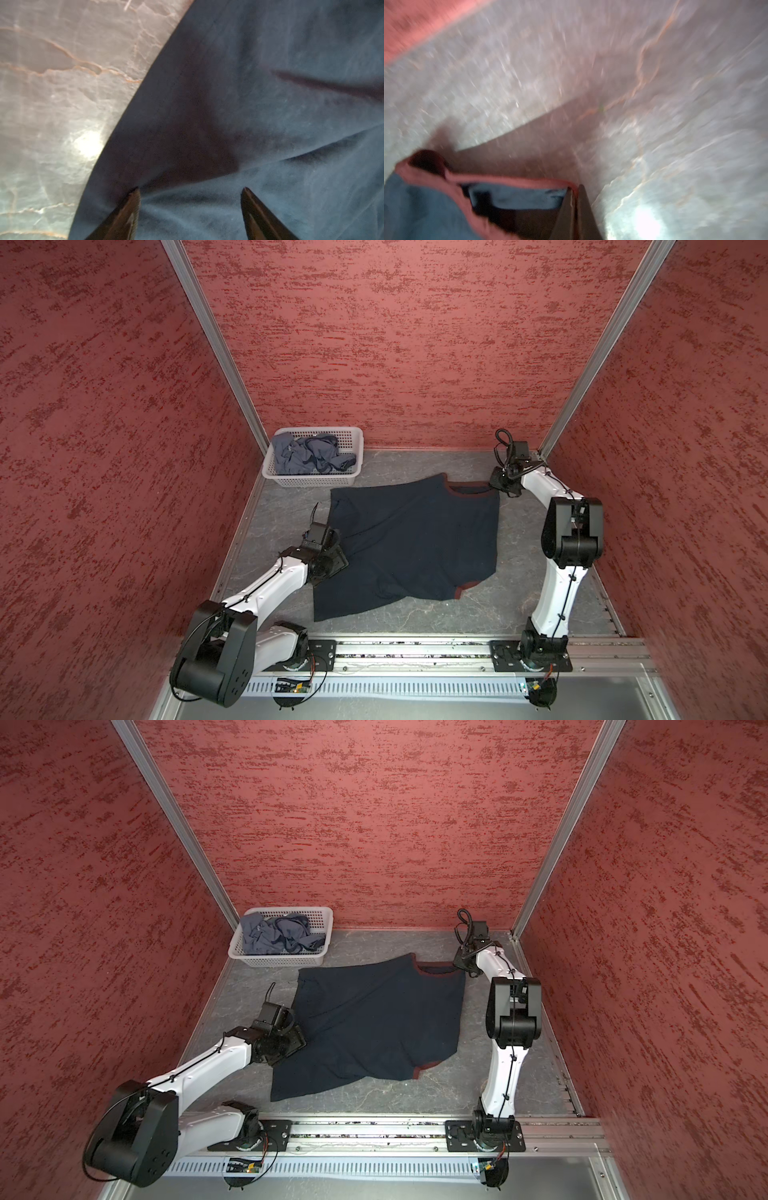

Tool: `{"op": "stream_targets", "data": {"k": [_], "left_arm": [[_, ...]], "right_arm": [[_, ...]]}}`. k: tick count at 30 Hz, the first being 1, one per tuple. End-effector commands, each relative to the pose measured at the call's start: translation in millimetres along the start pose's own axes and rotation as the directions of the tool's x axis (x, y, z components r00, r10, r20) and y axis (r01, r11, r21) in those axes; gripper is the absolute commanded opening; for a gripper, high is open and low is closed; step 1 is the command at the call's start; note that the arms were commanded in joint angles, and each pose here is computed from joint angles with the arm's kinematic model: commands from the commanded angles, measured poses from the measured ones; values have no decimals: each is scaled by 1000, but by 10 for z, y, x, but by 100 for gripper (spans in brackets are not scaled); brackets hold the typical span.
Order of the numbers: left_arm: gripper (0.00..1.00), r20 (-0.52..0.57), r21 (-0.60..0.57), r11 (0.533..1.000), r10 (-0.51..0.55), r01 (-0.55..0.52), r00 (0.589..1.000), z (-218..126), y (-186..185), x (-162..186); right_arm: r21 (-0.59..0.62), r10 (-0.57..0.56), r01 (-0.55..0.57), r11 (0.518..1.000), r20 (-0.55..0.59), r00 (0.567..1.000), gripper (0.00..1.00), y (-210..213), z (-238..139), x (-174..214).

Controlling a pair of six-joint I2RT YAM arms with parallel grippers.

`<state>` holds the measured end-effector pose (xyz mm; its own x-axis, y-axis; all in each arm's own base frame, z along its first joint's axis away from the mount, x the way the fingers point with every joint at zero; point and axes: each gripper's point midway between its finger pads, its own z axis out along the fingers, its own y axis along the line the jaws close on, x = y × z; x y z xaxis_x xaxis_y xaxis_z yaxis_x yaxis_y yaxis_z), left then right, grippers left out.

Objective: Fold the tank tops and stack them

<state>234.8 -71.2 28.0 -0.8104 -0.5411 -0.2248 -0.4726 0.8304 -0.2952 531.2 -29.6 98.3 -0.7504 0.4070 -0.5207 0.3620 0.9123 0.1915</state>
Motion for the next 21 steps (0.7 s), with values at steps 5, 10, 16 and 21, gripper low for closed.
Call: {"op": "stream_targets", "data": {"k": [5, 10, 16, 21], "left_arm": [[77, -8, -14, 999, 53, -53, 999, -19, -70, -71], [77, -18, 20, 997, 70, -70, 997, 13, -186, -103], [80, 15, -43, 988, 146, -145, 989, -255, -279, -156], [84, -41, -122, 989, 78, -83, 996, -518, -42, 68]], "right_arm": [[170, -41, 26, 985, 85, 996, 0, -191, -85, -291], [191, -110, 95, 977, 70, 991, 8, -46, -27, -349], [234, -102, 92, 968, 31, 994, 59, -107, 17, -301], [127, -67, 60, 990, 51, 996, 75, 43, -393, -23]]}}
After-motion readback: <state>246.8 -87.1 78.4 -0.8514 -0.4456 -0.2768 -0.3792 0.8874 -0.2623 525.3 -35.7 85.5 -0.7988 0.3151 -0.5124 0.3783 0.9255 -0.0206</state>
